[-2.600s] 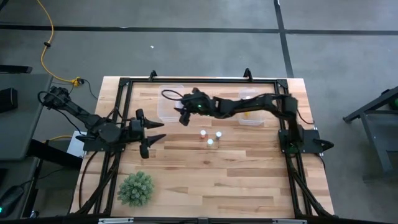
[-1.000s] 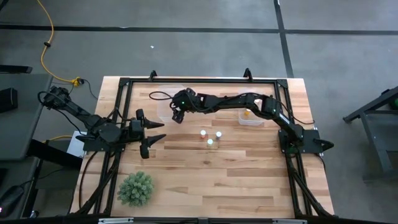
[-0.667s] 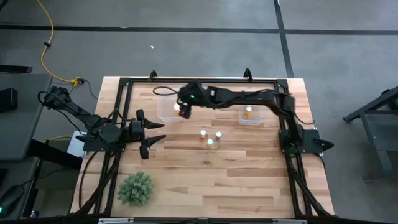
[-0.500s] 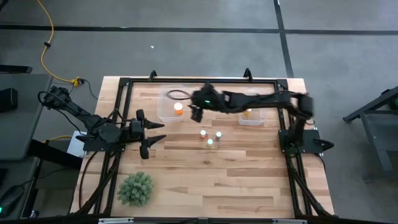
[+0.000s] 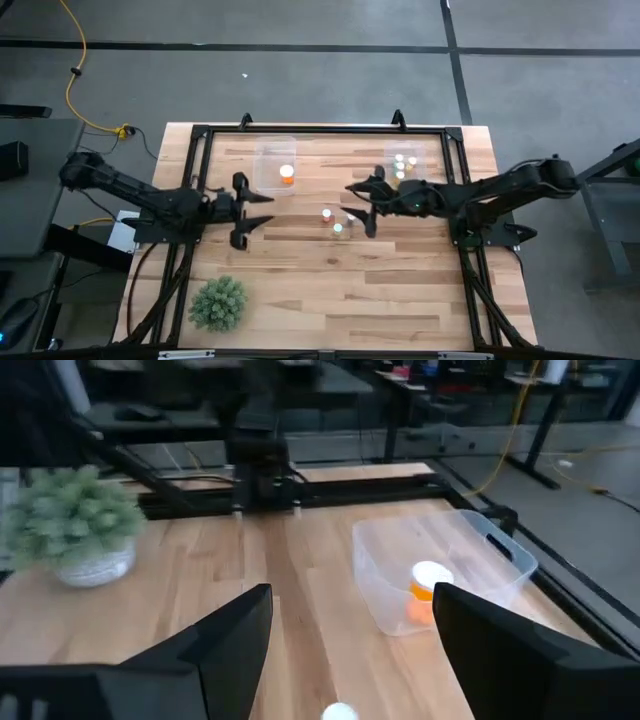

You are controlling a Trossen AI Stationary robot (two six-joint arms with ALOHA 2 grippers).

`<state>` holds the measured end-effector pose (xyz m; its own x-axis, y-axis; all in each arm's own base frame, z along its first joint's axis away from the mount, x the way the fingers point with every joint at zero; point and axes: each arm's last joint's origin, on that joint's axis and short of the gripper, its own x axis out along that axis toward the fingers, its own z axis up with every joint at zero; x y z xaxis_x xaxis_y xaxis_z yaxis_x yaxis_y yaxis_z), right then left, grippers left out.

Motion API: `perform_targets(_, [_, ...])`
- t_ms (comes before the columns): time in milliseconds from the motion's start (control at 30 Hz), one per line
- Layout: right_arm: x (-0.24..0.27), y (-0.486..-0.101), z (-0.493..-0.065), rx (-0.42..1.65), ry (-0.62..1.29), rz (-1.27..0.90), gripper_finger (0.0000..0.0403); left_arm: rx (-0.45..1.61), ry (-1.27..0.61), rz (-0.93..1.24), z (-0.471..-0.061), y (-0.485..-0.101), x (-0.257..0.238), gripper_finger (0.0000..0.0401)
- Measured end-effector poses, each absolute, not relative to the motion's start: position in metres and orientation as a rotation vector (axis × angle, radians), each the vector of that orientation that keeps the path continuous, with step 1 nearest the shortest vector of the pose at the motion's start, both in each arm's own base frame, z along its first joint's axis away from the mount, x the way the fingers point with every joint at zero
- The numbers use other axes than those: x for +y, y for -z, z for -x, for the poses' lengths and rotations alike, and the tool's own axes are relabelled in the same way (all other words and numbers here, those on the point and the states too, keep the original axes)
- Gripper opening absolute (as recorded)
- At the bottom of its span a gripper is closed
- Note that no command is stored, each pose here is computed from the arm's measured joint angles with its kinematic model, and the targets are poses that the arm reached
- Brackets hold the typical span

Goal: Pick and place medicine bottles into bin by pill shape (circle, oval)
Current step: Put the blue capsule bottle into the left transparent bin

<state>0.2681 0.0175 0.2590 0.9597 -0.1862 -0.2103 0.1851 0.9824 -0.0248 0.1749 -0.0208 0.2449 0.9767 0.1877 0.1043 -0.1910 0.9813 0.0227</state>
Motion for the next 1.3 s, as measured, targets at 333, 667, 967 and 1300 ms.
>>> perform_targets(333, [0.026,-0.262,-0.259,0.2,0.171,0.045,0.027,-0.056,-0.213,-0.002,-0.18,-0.234,-0.002,0.0196])
perform_targets(667, [0.025,-0.26,-0.259,0.22,0.172,0.056,0.027,-0.059,-0.201,0.021,-0.179,-0.234,-0.005,0.0196])
perform_targets(967, [0.025,-0.25,-0.256,0.32,0.181,0.013,0.027,-0.063,-0.199,0.062,-0.179,-0.235,-0.005,0.0196])
perform_targets(1300, [0.019,-0.217,-0.253,0.591,0.254,-0.145,0.027,-0.069,-0.177,0.062,-0.179,-0.236,-0.009,0.0196])
